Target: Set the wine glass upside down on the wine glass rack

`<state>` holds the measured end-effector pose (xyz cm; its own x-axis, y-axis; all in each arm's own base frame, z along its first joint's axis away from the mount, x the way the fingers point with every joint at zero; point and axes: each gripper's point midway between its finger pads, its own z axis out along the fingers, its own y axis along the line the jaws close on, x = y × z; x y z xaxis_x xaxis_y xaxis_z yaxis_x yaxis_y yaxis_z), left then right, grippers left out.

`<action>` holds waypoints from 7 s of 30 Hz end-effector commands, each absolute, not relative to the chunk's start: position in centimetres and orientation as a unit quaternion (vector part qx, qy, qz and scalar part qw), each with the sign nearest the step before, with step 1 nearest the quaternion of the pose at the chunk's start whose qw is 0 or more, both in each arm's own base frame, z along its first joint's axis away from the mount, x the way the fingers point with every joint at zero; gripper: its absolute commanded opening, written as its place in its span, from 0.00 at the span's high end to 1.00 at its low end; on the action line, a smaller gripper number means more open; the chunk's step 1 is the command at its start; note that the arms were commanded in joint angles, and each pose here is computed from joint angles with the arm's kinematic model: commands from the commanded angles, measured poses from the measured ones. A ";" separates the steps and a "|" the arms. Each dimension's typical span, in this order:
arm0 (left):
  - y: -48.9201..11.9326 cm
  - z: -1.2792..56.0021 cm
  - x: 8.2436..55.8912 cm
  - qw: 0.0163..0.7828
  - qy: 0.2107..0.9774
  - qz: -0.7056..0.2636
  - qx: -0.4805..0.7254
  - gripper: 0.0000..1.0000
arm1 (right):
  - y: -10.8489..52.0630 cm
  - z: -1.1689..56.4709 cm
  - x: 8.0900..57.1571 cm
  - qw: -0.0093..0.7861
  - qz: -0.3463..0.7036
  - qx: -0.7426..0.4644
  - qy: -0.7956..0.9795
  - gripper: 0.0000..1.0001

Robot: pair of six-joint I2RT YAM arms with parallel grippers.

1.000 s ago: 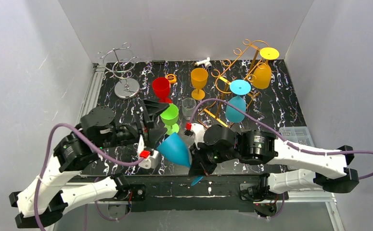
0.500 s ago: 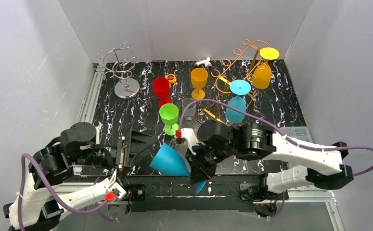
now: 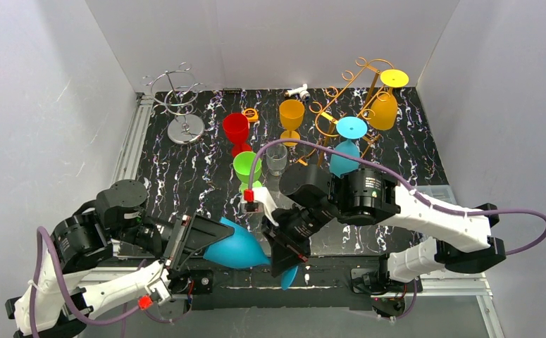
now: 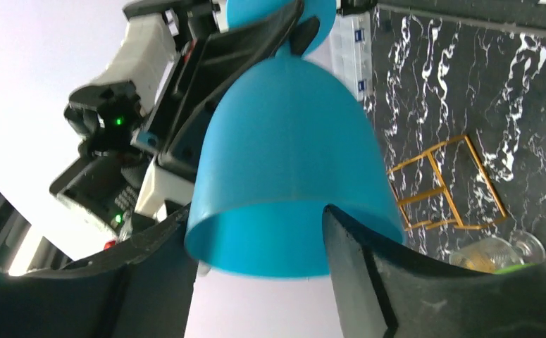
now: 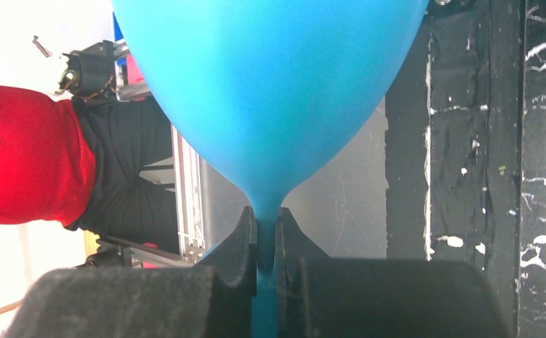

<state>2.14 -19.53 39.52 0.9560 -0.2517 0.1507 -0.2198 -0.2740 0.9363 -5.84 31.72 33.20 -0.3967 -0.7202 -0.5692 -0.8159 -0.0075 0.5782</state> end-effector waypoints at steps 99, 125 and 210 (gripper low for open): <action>-14.8 60.7 12.0 0.898 0.177 0.024 0.403 1.00 | 43.6 68.8 3.6 0.512 0.804 -0.240 0.183 0.02; -14.4 56.2 15.1 0.861 0.300 0.018 0.411 0.02 | 34.9 58.7 14.7 0.646 0.526 -0.209 0.512 0.43; -22.5 45.8 17.6 0.780 0.378 -0.106 0.486 0.02 | 0.7 26.8 35.0 0.648 0.031 -0.123 0.751 0.55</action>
<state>18.18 -22.51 44.02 0.6729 0.2595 -0.6928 0.5344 0.4770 0.6978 34.12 0.80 25.70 -0.2233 -0.0802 -0.9714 -0.2014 0.9789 -0.0346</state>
